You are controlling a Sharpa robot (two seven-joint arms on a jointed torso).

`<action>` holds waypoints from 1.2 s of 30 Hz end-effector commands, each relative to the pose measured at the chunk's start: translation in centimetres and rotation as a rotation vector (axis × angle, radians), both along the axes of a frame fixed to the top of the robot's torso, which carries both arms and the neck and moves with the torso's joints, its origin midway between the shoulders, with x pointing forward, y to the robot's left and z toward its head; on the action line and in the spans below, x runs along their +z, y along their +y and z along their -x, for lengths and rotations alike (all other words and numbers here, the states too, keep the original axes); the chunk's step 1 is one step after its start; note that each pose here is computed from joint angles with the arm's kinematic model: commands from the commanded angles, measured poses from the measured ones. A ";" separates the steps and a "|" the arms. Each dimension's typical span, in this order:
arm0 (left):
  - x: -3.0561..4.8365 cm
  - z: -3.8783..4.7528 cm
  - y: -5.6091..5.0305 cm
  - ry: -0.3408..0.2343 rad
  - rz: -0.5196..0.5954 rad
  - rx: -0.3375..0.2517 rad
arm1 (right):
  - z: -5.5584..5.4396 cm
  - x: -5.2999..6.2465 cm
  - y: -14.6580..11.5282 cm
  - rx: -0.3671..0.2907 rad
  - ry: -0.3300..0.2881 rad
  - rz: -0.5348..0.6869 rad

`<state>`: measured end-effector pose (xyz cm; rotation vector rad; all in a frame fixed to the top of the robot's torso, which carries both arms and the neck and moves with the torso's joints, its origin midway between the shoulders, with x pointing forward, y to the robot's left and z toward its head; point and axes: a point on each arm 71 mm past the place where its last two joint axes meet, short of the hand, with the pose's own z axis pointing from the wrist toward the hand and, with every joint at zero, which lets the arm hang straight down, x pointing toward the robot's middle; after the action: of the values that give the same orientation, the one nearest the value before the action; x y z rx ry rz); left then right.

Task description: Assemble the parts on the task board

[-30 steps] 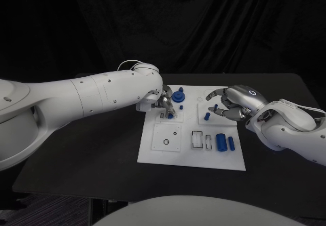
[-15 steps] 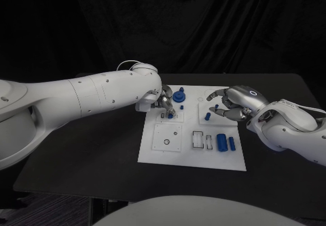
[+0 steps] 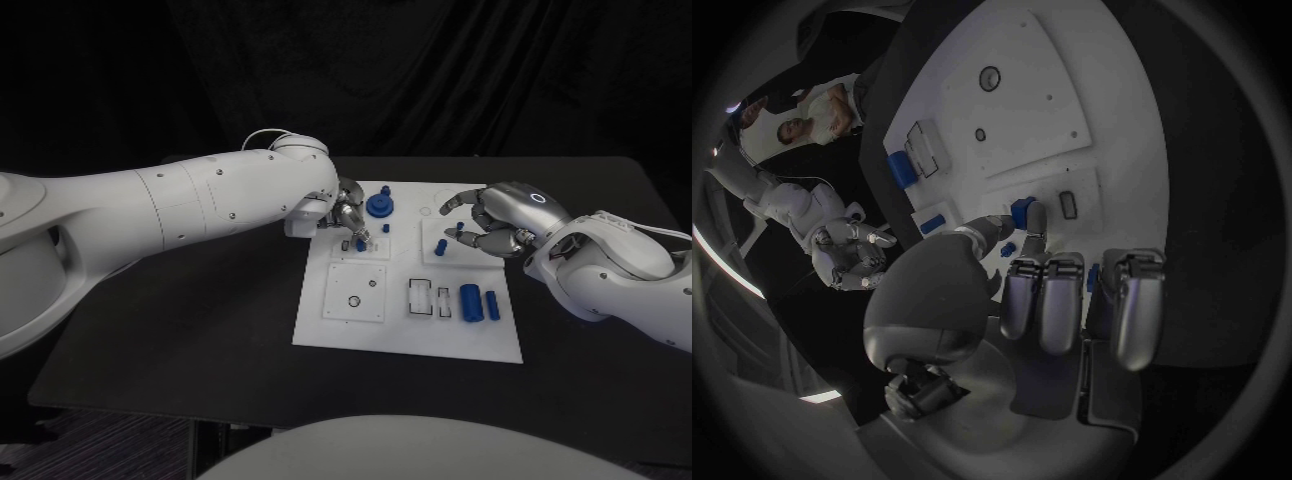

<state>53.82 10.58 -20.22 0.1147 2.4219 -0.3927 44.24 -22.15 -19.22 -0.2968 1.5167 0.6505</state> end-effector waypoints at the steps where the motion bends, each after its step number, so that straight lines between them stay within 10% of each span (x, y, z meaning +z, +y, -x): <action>1: -0.19 0.06 0.0 -0.011 0.019 -0.002 | -0.1 0.0 -0.1 -0.017 0.006 0.006; 36: -0.10 0.09 0.5 -0.036 0.018 0.035 | -0.2 -0.1 -0.1 -0.022 0.015 0.013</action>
<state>53.74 10.94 -20.17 0.0867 2.3893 -0.4068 44.32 -22.15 -19.32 -0.2963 1.5287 0.6435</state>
